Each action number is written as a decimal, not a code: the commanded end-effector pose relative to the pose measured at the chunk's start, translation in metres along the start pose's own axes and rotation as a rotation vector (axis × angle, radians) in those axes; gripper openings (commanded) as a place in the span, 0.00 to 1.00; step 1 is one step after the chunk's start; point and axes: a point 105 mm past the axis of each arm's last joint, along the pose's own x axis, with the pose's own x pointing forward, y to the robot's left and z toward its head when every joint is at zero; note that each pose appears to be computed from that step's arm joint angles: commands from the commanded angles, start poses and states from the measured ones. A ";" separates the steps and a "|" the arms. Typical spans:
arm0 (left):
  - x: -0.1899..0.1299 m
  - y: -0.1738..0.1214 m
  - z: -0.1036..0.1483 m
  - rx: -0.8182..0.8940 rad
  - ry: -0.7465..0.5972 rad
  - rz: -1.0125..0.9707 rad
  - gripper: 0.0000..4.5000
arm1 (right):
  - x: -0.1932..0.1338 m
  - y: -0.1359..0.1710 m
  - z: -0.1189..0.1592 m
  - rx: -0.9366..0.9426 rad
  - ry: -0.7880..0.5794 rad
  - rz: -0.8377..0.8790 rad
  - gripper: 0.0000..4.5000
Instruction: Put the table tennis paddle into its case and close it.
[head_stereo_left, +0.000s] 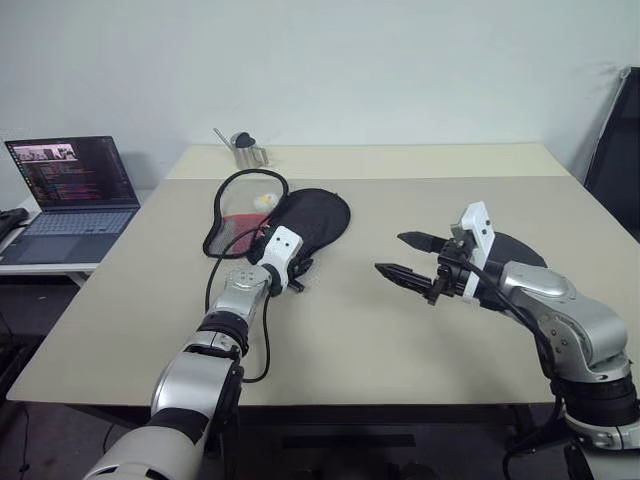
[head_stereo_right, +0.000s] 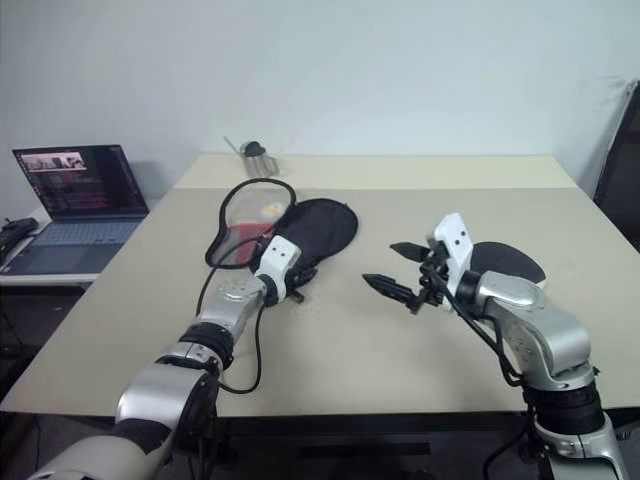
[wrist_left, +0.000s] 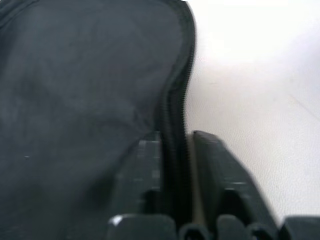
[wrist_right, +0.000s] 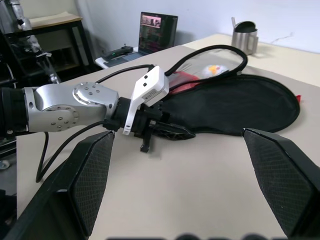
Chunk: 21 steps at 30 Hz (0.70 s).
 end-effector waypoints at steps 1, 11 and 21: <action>-0.009 0.014 -0.021 -0.045 0.054 0.070 0.00 | -0.007 -0.002 0.017 -0.036 -0.055 -0.011 1.00; 0.006 -0.020 0.026 -0.268 -0.108 0.073 0.00 | -0.015 -0.012 0.018 -0.046 -0.046 -0.042 1.00; 0.015 -0.095 0.061 -0.477 -0.107 0.011 0.00 | -0.036 -0.024 0.020 -0.066 -0.018 -0.098 1.00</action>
